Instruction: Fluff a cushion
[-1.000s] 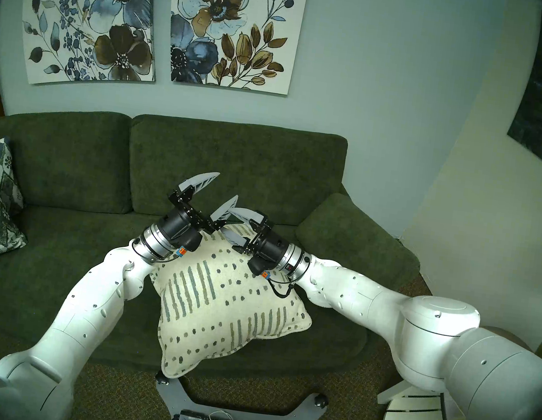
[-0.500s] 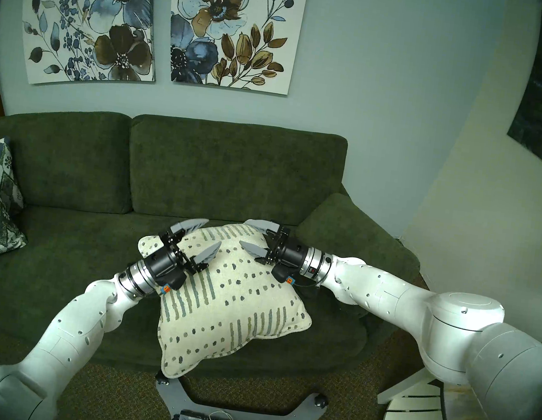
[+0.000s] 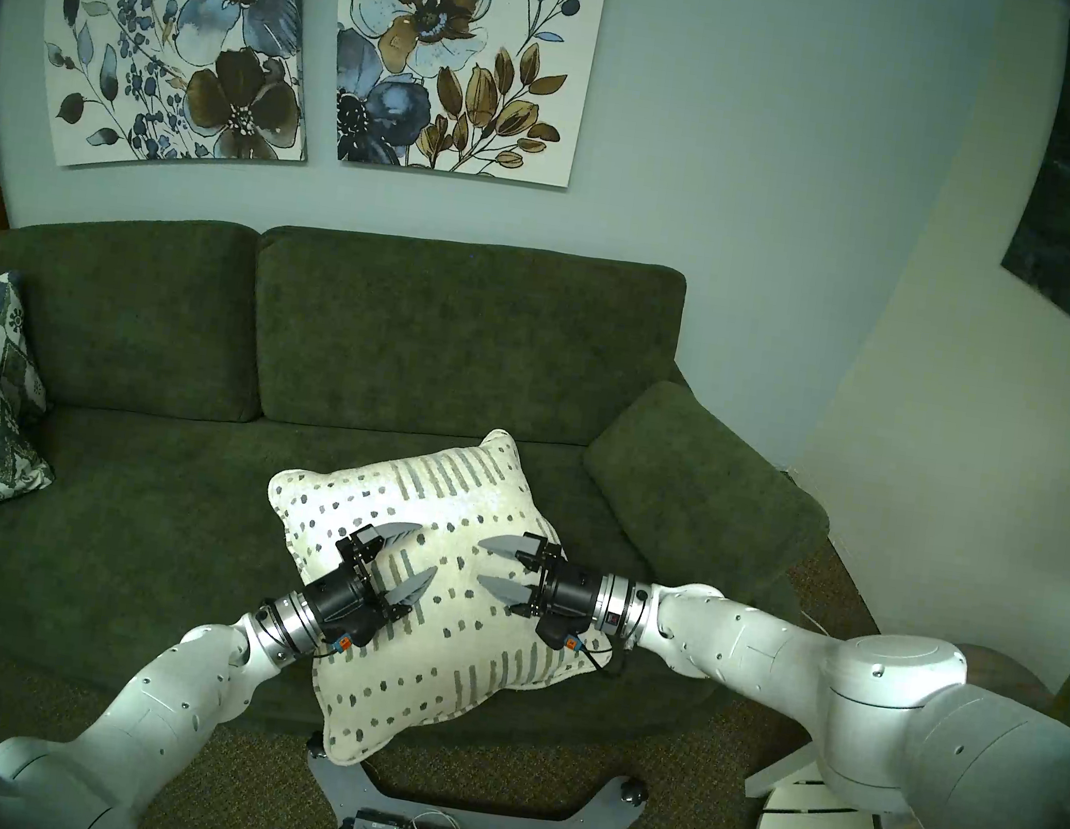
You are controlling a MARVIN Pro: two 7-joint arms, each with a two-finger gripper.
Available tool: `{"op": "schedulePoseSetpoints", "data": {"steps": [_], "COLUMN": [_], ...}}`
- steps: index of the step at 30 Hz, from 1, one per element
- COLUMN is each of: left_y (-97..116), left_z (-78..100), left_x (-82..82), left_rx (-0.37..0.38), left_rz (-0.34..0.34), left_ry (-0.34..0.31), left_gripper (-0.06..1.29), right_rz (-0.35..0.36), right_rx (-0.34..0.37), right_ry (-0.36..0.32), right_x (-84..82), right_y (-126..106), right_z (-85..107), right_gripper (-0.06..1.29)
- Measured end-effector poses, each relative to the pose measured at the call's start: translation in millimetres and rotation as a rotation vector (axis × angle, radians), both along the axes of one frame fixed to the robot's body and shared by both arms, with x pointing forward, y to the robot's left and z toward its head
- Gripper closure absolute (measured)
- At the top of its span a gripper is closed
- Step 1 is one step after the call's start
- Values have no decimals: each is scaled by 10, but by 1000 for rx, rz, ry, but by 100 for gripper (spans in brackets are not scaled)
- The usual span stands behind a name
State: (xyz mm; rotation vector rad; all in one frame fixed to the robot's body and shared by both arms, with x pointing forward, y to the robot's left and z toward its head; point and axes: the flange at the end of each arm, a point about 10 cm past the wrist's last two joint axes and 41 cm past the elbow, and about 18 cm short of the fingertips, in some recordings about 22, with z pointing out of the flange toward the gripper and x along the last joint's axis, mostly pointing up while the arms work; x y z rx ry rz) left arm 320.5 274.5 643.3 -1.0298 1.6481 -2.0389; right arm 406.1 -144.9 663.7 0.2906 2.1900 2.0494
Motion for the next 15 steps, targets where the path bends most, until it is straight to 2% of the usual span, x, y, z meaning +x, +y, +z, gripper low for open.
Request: {"op": "schedulePoseSetpoints", "data": {"steps": [5,15], "left_y": [14,104], "left_z": [-173,-312], "left_x": [-138,-262], "left_rx": [5,-2], "left_rz": [12,36], "left_ry": [55,103], "left_gripper": [4,9], "right_rz": [-9,-40], "right_rx": [-6,-1], "right_ry": [36,82], "right_x": [-172,-365], "right_y": [18,-11], "right_z": [-173,-358], "right_gripper": [5,10]}}
